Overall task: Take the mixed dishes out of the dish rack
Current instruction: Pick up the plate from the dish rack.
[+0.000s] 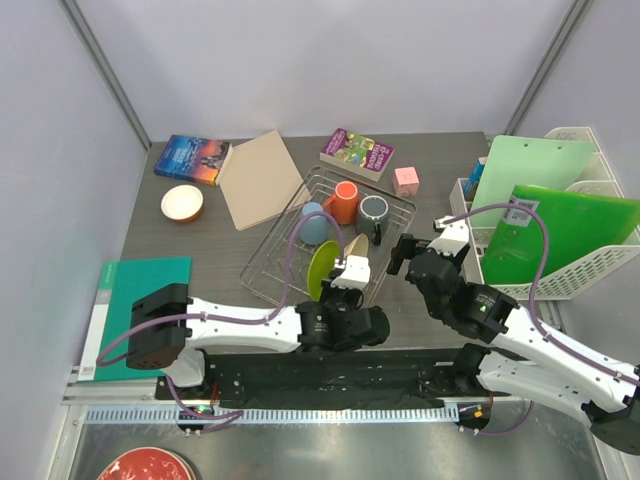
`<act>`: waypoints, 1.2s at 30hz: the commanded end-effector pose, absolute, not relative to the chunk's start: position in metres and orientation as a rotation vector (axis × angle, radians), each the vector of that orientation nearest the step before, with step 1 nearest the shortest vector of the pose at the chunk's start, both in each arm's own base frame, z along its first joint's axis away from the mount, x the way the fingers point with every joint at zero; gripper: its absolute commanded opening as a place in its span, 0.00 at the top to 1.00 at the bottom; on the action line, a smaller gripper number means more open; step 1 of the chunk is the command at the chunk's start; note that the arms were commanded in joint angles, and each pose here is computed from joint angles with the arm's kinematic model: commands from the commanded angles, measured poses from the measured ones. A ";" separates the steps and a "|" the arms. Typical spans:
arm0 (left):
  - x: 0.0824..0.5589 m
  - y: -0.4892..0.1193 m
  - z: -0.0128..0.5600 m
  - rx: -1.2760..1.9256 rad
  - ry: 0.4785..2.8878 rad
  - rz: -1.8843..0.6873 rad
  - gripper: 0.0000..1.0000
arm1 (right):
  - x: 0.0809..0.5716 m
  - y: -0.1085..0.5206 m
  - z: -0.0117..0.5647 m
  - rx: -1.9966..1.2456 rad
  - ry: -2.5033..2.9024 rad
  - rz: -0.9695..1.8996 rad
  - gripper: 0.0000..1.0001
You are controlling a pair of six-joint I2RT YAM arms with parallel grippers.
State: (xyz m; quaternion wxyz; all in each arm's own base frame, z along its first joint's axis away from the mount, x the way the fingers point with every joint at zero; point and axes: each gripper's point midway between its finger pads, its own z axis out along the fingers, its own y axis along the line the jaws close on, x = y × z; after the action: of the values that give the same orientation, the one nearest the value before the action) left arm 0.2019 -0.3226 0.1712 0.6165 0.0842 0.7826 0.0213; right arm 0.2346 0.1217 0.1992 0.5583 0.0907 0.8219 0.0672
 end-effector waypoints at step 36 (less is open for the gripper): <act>0.241 -0.104 0.401 -0.478 1.539 -0.213 1.00 | 0.236 0.116 0.229 0.271 1.865 0.197 0.01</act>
State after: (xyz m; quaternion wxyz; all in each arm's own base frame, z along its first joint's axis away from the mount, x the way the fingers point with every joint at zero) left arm 0.2243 -0.1957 0.3478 0.6684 -0.0516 0.7389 -0.0681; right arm 0.2343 0.1160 0.2072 0.5681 0.0978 0.8145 0.0654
